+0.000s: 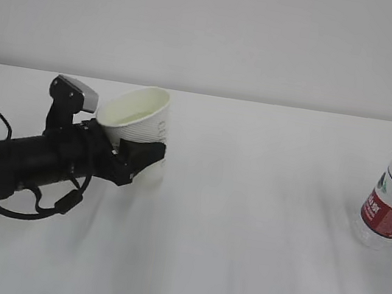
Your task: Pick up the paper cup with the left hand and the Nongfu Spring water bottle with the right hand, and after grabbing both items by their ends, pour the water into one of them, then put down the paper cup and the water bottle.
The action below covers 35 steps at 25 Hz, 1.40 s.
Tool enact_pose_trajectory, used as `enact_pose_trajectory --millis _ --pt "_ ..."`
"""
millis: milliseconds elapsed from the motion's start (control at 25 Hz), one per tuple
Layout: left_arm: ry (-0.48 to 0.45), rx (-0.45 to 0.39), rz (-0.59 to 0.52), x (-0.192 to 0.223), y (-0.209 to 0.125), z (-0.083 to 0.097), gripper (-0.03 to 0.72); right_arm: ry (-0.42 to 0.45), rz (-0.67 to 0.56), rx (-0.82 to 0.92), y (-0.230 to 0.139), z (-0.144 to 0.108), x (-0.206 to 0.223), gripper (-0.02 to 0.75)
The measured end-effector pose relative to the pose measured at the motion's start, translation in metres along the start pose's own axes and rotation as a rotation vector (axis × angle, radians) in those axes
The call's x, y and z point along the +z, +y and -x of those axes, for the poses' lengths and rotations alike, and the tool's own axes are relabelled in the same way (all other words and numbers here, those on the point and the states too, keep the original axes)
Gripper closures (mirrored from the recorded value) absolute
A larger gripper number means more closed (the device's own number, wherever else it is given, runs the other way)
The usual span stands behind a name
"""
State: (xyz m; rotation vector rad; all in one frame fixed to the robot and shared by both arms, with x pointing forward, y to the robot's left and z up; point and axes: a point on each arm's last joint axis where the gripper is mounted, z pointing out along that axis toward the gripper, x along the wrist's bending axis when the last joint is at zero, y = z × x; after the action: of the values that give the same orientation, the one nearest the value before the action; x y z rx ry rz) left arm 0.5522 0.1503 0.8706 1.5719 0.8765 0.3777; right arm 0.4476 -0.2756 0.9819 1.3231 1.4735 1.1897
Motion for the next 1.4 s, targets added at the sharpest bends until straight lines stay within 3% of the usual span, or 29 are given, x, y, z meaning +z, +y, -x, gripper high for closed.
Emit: enact_pose_trajectory --millis 800,1040,1400 --pt "0.388 -0.029 0.081 -0.021 0.003 -0.044 0.202 0.000 -0.002 0.000 0.000 0.000 0.000 0.130" --pt "0.519 -0.086 0.119 -0.027 0.004 -0.055 0.202 0.000 -0.002 -0.011 0.000 0.000 0.000 0.139" --pt "0.563 -0.108 0.133 -0.029 0.004 -0.059 0.202 0.000 -0.002 -0.015 0.000 0.000 0.000 0.140"
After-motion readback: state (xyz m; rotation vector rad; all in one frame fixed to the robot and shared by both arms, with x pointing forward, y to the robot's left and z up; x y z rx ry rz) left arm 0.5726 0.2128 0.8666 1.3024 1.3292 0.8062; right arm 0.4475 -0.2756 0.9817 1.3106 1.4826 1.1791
